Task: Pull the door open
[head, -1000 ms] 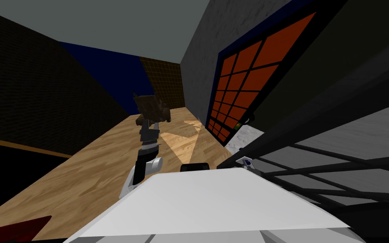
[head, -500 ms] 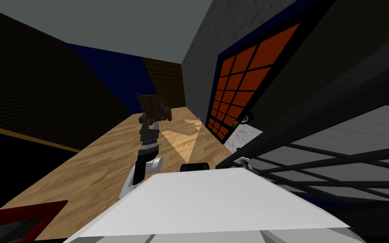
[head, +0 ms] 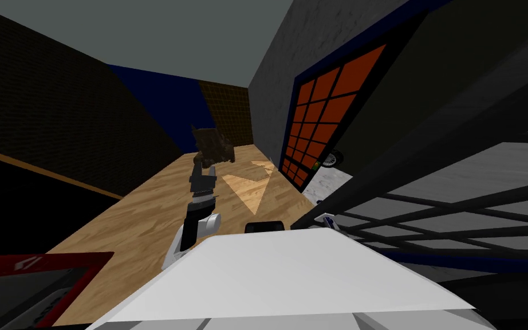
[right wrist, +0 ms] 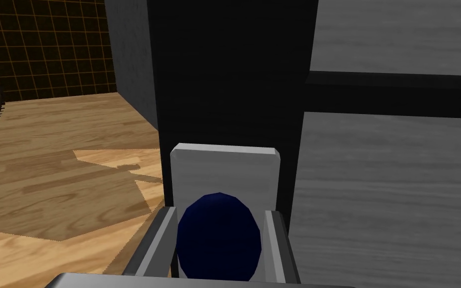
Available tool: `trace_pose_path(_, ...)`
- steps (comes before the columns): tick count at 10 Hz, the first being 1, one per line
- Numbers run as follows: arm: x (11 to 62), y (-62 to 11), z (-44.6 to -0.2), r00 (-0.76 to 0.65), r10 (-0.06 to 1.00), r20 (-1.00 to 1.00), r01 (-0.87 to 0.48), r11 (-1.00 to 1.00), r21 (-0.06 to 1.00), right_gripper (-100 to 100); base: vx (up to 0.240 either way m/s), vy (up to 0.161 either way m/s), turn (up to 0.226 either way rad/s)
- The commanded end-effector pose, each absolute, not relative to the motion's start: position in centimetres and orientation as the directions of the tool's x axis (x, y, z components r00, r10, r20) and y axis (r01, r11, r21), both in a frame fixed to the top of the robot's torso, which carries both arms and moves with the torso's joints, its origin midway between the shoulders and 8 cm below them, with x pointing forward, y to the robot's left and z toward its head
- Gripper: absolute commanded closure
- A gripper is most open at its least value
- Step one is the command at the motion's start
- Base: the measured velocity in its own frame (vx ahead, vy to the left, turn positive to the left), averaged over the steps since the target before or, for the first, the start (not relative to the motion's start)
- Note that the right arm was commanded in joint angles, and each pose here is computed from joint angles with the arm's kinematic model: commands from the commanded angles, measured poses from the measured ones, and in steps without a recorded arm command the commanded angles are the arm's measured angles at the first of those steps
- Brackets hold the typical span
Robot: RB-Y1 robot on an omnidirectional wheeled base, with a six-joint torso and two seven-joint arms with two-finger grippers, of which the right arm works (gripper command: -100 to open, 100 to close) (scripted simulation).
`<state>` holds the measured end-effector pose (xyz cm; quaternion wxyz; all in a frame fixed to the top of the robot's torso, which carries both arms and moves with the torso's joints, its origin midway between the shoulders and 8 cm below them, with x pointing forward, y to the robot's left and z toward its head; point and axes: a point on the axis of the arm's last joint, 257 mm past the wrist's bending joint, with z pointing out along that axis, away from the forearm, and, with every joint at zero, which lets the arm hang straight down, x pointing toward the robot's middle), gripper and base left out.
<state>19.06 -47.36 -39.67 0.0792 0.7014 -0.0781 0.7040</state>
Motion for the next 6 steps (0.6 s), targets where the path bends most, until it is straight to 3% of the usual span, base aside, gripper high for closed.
trace_pose_path(1,18.6,-46.5,-39.8,0.000,0.001,1.000,-0.194,-0.981,0.001,100,-0.214,-0.023,0.023)
trace_pose_path(3,18.8,-45.8,-39.8,0.002,0.000,1.000,-0.176,-0.984,0.000,100,-0.113,-0.007,0.012)
trace_pose_path(6,18.7,-44.3,-39.8,0.001,0.001,1.000,-0.124,-0.992,0.001,100,-0.194,-0.057,0.044)
